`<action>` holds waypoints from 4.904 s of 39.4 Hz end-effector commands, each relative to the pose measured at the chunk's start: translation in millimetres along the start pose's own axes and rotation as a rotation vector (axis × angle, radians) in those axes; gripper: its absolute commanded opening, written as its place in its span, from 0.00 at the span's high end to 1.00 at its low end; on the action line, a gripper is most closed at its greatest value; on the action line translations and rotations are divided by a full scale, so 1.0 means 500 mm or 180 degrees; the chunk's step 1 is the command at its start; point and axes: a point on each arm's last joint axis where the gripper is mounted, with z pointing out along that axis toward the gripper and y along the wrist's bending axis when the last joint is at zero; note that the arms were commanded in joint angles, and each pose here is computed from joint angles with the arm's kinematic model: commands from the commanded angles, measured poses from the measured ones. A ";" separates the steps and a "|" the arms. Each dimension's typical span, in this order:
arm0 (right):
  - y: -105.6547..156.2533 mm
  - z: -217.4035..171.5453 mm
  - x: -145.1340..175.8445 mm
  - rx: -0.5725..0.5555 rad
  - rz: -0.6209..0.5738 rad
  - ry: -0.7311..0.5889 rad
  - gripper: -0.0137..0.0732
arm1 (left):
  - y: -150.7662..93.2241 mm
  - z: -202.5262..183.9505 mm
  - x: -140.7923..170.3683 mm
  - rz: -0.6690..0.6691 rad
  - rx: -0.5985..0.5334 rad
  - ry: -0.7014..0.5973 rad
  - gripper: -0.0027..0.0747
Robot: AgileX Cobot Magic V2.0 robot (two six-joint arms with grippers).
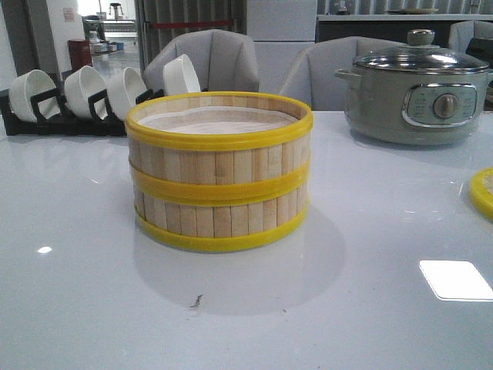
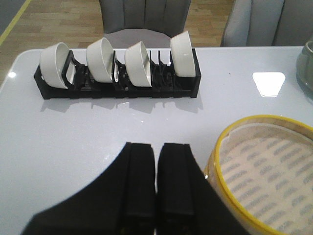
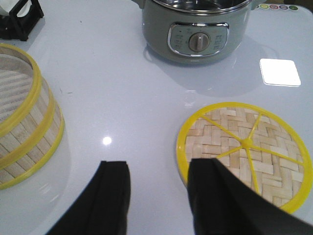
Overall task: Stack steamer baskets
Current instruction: 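Move the right gripper over the woven bamboo lid, then grasp the lid's centre knob with the right gripper, then lift the lid with the right gripper toward the stacked baskets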
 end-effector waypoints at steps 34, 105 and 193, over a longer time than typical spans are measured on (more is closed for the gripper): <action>0.001 -0.013 -0.026 -0.0003 -0.0042 -0.0231 0.39 | 0.027 -0.119 0.324 -0.0204 0.0137 -0.0363 0.85; -0.197 0.356 -0.015 0.0880 0.0488 0.1345 0.39 | 0.027 -0.119 0.324 -0.0204 0.0137 -0.0370 0.85; -0.219 0.502 -0.005 0.0826 0.0485 0.1647 0.80 | 0.027 -0.119 0.324 -0.0204 0.0137 -0.0370 0.85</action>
